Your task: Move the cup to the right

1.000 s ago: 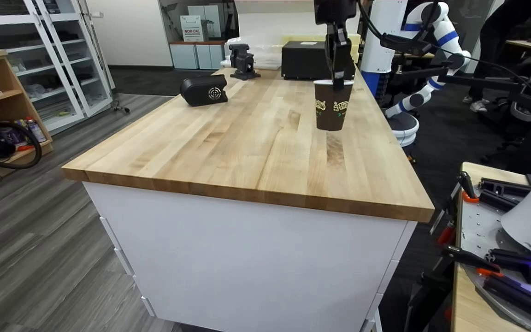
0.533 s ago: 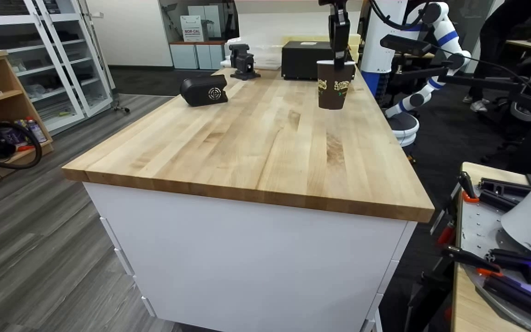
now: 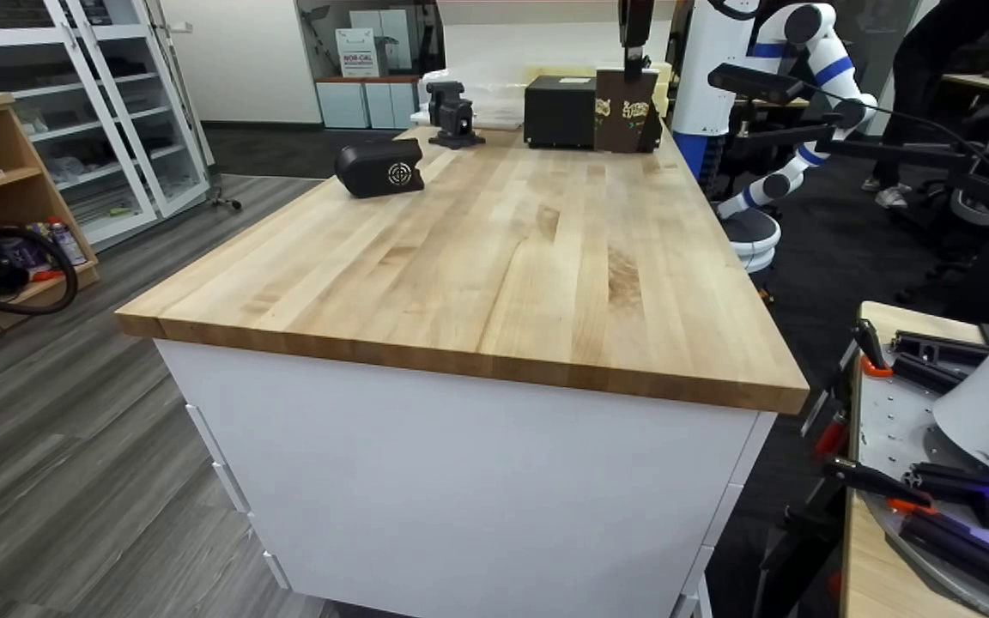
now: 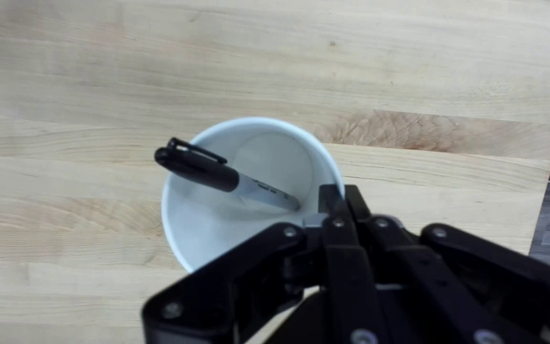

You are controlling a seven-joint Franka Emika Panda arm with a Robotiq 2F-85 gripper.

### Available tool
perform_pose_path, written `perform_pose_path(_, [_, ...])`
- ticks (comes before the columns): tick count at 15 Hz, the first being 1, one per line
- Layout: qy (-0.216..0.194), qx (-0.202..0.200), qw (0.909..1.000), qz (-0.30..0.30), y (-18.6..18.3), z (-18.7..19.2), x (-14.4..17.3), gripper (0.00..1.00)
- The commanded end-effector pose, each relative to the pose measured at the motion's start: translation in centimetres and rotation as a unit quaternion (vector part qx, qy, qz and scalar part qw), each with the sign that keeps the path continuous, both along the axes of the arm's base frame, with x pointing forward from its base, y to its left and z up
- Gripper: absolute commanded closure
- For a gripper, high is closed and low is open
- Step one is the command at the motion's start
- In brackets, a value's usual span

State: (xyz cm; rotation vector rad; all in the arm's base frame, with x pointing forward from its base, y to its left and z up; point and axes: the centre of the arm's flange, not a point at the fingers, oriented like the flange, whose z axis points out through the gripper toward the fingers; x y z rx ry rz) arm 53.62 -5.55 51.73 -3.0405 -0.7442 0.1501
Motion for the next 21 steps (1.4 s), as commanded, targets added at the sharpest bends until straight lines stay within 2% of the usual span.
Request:
perform_pose_path(1, [0.016, 0.004, 0.9999, 0.005, -4.2, 2.4, 2.0, 0.98])
perform_pose_path(8, [0.021, 0.012, 0.9991, 0.036, -9.2, 4.3, 5.3, 0.98])
perform_pose_path(16, [0.020, 0.008, 0.9974, 0.069, -14.1, 3.8, 9.3, 0.98])
perform_pose_path(21, [0.012, 0.013, 0.9952, 0.096, -15.2, 2.9, 11.3, 0.98])
